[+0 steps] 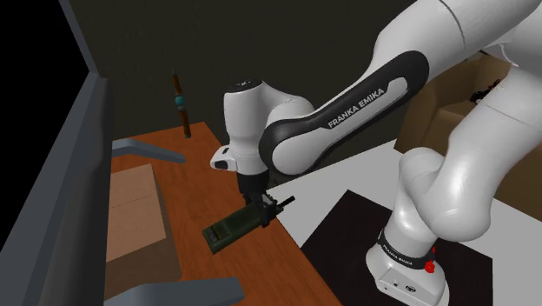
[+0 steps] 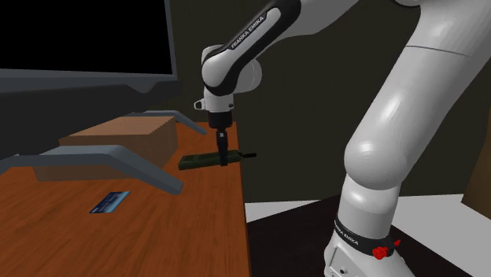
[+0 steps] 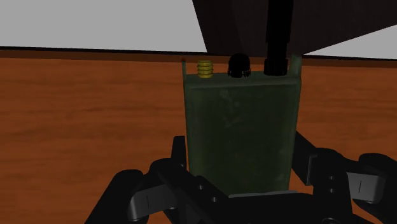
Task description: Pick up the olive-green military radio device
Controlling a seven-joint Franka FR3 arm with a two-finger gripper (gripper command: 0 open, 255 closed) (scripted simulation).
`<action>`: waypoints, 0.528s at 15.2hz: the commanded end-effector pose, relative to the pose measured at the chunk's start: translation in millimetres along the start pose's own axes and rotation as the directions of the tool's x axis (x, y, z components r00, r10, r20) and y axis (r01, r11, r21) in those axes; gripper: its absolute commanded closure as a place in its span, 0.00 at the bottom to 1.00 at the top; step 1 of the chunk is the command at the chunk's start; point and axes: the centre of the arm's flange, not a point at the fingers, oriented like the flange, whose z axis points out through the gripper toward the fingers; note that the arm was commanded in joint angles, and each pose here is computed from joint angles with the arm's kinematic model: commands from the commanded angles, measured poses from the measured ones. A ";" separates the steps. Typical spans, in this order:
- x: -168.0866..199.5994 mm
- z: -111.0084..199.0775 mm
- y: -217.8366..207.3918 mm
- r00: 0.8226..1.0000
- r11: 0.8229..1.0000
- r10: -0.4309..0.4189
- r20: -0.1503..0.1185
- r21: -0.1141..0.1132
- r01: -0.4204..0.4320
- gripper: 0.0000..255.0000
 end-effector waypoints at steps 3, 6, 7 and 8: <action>-0.9 -21.8 -0.8 1.000 1.000 0.000 0.000 0.000 0.000 1.00; -1.4 -37.6 -1.4 1.000 1.000 0.000 0.000 0.000 0.000 1.00; -1.6 -42.9 -1.6 1.000 1.000 0.000 0.000 0.000 0.000 1.00; -1.8 -48.2 -1.8 1.000 1.000 0.000 0.000 0.000 0.000 1.00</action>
